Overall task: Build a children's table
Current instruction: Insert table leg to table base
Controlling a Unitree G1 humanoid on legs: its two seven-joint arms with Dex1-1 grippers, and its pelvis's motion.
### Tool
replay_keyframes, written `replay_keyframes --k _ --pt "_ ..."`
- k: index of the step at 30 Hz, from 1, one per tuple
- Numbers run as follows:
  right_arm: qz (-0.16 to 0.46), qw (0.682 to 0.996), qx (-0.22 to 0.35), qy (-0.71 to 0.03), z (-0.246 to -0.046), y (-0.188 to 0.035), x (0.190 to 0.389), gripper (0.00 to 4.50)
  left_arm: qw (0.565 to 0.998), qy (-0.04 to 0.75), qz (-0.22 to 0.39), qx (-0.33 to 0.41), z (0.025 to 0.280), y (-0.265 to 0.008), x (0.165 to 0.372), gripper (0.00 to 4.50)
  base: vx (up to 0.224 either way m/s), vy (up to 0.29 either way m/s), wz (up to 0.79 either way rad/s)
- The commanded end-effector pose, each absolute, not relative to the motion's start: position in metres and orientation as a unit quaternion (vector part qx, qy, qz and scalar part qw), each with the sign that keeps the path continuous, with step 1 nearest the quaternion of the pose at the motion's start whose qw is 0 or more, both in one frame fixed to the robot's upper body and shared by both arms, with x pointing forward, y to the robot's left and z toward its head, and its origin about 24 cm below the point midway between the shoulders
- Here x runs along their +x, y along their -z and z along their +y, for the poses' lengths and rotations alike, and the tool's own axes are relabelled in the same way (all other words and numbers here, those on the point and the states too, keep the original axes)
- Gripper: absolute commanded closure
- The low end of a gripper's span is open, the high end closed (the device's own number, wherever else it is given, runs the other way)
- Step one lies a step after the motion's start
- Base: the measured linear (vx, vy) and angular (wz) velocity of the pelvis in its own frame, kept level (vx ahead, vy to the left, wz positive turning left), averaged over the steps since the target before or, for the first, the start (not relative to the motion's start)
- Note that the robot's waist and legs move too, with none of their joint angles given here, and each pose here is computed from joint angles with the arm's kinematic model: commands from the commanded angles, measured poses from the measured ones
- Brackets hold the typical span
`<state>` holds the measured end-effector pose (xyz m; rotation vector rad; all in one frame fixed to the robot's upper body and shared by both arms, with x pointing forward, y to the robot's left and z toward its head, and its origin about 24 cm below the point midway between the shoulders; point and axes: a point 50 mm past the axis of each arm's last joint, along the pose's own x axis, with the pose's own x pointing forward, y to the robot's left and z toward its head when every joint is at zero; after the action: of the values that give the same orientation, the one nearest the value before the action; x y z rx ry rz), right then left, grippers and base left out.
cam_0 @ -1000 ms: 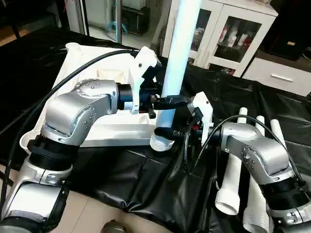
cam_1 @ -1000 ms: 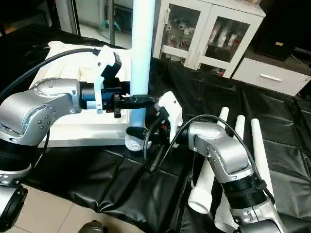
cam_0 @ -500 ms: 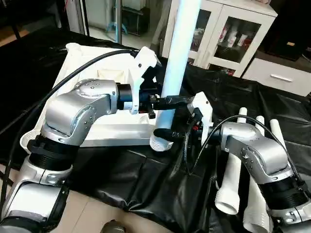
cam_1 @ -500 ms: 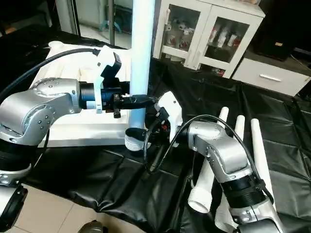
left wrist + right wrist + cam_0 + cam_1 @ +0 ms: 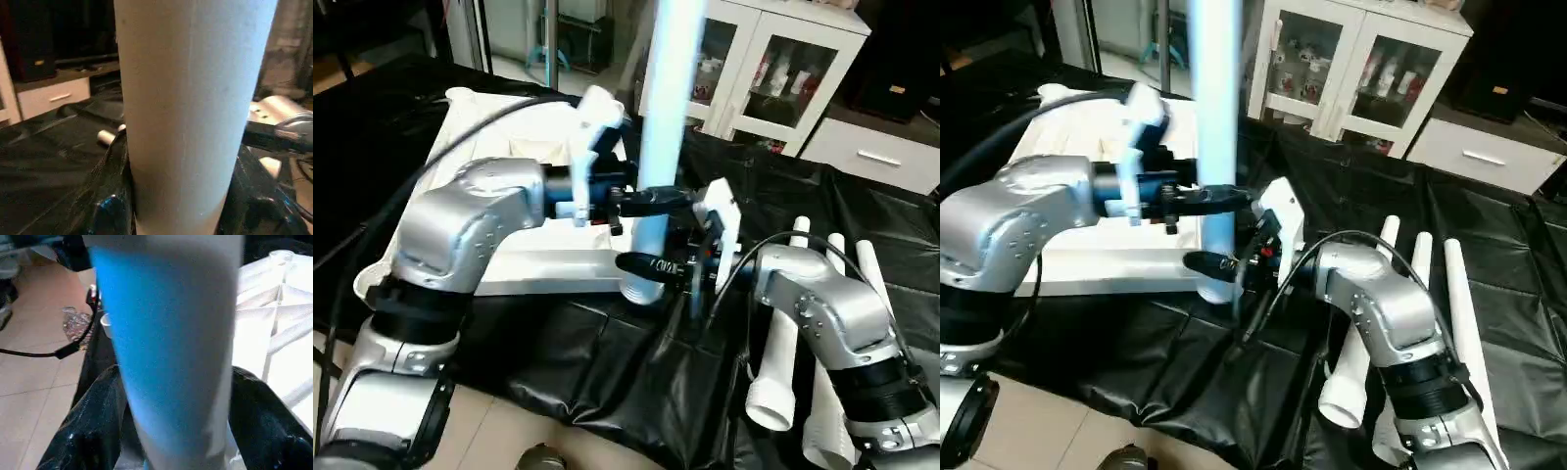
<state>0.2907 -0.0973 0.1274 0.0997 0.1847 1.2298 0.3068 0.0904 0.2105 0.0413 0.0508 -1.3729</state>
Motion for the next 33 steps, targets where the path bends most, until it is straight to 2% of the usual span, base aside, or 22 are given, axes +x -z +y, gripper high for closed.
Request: replay_keyframes --k 1,6,12,17,23,28,30,32,33 --pt "0.088 0.808 0.05 -0.58 -0.105 -0.129 0.287 1.46 0.739 0.673 0.01 0.019 0.082 -0.214 0.299 2.65 0.0 0.0 0.0" --pt "0.088 0.787 0.054 -0.608 -0.113 -0.132 0.277 1.46 0.731 0.682 0.011 0.015 0.091 -0.214 0.298 2.65 0.0 0.0 0.0" --pt "0.094 0.776 0.05 -0.622 -0.113 -0.132 0.273 1.46 0.725 0.689 0.013 0.016 0.09 -0.213 0.297 2.65 0.0 0.0 0.0" --pt "0.104 0.772 0.043 -0.626 -0.108 -0.128 0.273 1.46 0.707 0.707 0.014 0.013 0.084 -0.213 0.292 2.65 0.0 0.0 0.0" --pt "0.118 0.776 0.016 -0.62 -0.107 -0.123 0.276 1.46 0.709 0.704 0.015 0.025 0.085 -0.213 0.293 2.65 0.0 0.0 0.0" --pt "0.116 0.781 0.014 -0.614 -0.106 -0.124 0.278 1.46 0.71 0.703 0.016 0.029 0.084 -0.213 0.293 2.65 0.0 0.0 0.0" --pt "0.116 0.781 0.014 -0.613 -0.105 -0.124 0.278 1.8 0.712 0.701 0.016 0.031 0.084 -0.213 0.294 2.65 0.0 0.0 0.0" --pt "0.116 0.782 0.012 -0.612 -0.105 -0.123 0.278 1.83 0.713 0.701 0.017 0.033 0.084 -0.212 0.294 2.65 0.0 0.0 0.0" --pt "0.116 0.783 0.01 -0.611 -0.105 -0.123 0.278 2.06 0.713 0.7 0.018 0.034 0.085 -0.212 0.294 2.65 0.0 0.0 0.0"
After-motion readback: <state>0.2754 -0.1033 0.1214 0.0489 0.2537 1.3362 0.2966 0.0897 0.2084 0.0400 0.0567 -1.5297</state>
